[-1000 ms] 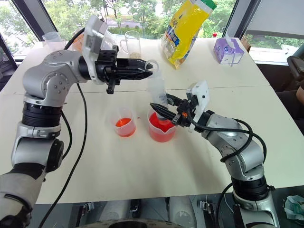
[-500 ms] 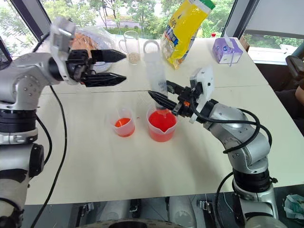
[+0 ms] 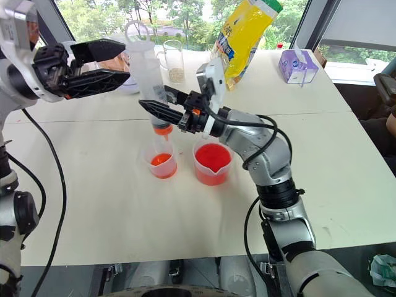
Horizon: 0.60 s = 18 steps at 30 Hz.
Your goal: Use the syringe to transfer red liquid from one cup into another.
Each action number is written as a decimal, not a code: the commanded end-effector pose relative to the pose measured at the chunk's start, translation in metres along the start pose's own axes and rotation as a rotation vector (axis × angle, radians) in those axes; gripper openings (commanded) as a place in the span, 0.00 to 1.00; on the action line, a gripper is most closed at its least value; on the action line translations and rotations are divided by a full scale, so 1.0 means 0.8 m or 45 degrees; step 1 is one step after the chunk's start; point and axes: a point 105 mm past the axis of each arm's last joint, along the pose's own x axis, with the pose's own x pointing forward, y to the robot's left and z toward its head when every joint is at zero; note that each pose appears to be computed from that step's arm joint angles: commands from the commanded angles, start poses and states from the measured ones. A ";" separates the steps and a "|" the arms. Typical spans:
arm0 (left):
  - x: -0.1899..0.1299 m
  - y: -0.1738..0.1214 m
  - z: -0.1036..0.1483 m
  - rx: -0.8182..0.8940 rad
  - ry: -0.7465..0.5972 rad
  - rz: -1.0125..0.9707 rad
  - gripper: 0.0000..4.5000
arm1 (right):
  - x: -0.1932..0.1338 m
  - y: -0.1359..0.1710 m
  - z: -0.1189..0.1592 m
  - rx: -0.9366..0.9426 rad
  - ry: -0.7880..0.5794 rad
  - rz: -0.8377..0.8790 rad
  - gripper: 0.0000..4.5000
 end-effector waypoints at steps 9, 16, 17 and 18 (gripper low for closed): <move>0.008 0.002 0.016 0.087 -0.030 0.035 0.99 | 0.010 0.023 -0.012 0.017 -0.019 0.093 0.31; 0.016 -0.004 0.008 0.054 -0.024 -0.024 0.94 | 0.009 0.023 -0.014 0.017 -0.010 0.081 0.31; 0.017 -0.004 0.007 0.052 -0.020 -0.027 0.87 | 0.009 0.023 -0.014 0.016 -0.009 0.080 0.31; 0.018 -0.004 0.004 0.053 -0.011 -0.028 0.81 | 0.009 0.022 -0.015 0.015 -0.008 0.078 0.31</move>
